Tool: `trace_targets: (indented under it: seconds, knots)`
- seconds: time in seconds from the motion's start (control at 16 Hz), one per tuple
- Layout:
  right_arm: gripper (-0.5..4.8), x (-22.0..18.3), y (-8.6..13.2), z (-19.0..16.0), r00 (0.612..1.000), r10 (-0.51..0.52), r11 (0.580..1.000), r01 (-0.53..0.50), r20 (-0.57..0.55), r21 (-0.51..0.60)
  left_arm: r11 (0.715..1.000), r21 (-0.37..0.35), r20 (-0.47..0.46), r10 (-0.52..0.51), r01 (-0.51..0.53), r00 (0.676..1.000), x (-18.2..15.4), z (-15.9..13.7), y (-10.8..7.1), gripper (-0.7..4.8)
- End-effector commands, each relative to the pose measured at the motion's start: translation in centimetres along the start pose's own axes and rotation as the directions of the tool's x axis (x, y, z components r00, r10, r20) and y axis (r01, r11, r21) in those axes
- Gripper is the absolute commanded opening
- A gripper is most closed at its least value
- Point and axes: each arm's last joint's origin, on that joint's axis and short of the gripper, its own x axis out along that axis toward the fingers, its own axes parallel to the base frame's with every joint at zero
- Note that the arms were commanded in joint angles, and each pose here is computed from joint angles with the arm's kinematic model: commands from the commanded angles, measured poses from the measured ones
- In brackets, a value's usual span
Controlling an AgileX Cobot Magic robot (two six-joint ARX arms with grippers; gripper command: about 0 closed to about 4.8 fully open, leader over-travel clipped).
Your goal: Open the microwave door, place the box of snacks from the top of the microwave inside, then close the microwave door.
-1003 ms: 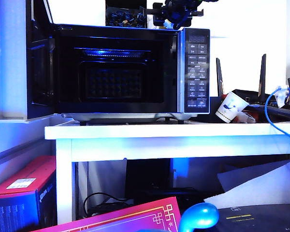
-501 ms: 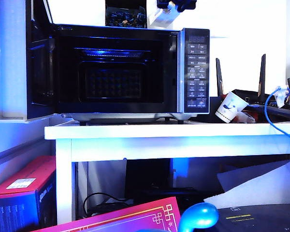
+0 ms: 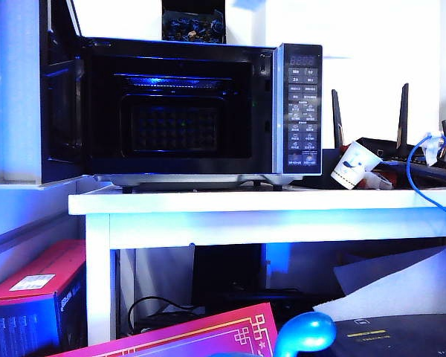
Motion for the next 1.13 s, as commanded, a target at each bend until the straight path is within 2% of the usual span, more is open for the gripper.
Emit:
trace_targets:
  seconds: [0.06,0.38,0.5,0.69,0.81,1.0,1.13]
  knots:
    - [2.11,-1.8,0.2,2.4,0.993,0.113,0.994,-0.113,0.039,-0.006,1.0,0.007,0.033,0.003,-0.004,0.999,-1.4,1.3,-0.1,-0.05]
    - [2.11,-2.4,1.7,2.7,0.969,0.246,0.969,-0.246,0.025,-0.002,1.0,0.01,0.046,0.006,-0.007,0.999,-3.2,2.5,-0.3,-0.05]
    - [2.11,-2.4,2.0,2.6,0.941,0.337,0.942,-0.337,0.023,-0.001,1.0,0.011,0.05,0.007,-0.007,0.999,-3.7,2.9,-0.3,-0.05]
    - [2.11,-2.4,3.2,2.1,0.922,0.387,0.922,-0.387,0.003,0.006,1.0,0.013,0.058,0.008,-0.009,0.998,-4.2,3.3,-0.4,-0.05]
    - [2.11,-2.2,3.6,1.3,0.889,0.458,0.889,-0.458,-0.014,0.01,1.0,0.012,0.055,0.008,-0.009,0.998,-4.2,3.2,-0.4,-0.05]
    - [2.11,-2.2,4.0,0.4,0.858,0.51,0.86,-0.51,-0.059,0.006,1.0,0.01,0.041,0.006,-0.006,0.999,-4.4,3.2,-0.4,-0.05]
    - [2.11,-2.2,4.2,0.1,0.827,0.559,0.827,-0.562,-0.063,-0.036,1.0,0.01,0.042,0.006,-0.006,0.999,-4.4,3.2,-0.4,-0.05]
